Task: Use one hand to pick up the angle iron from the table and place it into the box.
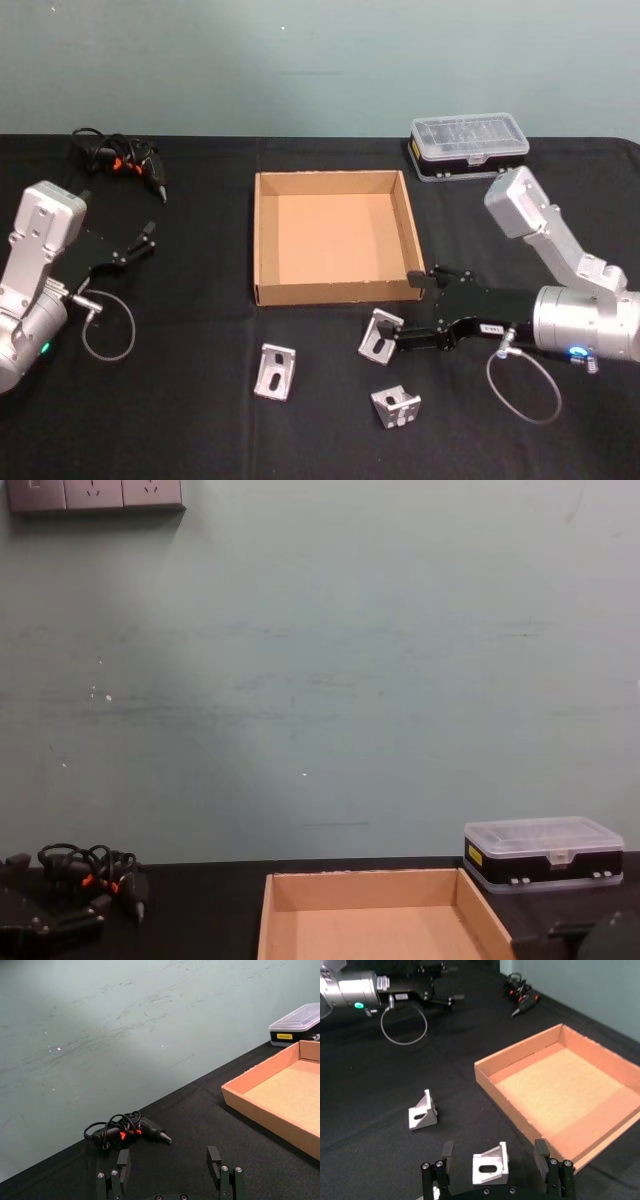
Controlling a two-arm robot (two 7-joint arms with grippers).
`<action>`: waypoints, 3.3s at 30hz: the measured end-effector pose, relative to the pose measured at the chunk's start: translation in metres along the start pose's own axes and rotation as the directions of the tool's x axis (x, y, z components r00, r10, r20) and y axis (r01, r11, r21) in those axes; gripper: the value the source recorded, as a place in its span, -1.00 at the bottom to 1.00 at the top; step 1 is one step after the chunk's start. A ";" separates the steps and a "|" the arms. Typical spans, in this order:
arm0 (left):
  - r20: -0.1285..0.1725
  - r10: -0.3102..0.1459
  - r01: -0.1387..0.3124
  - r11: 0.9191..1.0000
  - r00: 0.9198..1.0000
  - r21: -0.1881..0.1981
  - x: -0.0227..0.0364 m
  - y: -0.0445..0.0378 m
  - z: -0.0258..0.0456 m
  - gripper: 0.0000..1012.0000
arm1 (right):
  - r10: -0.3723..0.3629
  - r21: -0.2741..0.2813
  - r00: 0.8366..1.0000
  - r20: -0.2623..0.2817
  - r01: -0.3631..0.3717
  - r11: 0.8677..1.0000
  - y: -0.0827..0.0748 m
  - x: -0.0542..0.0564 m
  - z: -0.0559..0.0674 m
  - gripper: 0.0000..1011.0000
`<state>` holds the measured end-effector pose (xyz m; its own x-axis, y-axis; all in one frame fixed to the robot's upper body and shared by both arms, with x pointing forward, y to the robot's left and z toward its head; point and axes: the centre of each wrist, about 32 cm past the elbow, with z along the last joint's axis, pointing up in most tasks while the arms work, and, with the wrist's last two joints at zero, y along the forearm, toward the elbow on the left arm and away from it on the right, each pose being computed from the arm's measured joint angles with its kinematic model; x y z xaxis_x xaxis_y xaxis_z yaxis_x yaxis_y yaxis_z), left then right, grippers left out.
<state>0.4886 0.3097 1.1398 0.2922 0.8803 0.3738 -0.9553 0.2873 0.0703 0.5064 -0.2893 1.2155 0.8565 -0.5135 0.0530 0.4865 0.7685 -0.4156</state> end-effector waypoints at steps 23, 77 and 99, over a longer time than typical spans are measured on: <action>0.000 0.000 0.000 1.000 1.000 0.000 0.0000 0.0000 0.0000 0.98 | 0.041 -0.116 0.999 -0.034 -0.044 0.992 0.027 0.003 0.003 0.99; 0.000 0.000 0.000 1.000 1.000 0.000 0.0000 0.0000 0.0000 0.98 | 0.022 -0.147 1.000 -0.019 -0.024 0.989 0.035 0.013 0.000 -0.87; 0.000 0.000 0.000 1.000 1.000 0.000 0.0000 0.0000 0.0000 0.98 | -0.177 0.048 0.984 0.034 0.175 0.983 0.009 0.027 0.046 -0.87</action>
<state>0.4886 0.3097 1.1398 0.2922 0.8803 0.3737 -0.9553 0.2873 0.0703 0.5416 -0.2789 1.2549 0.7621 -0.6284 0.1562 0.6368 0.6839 -0.3561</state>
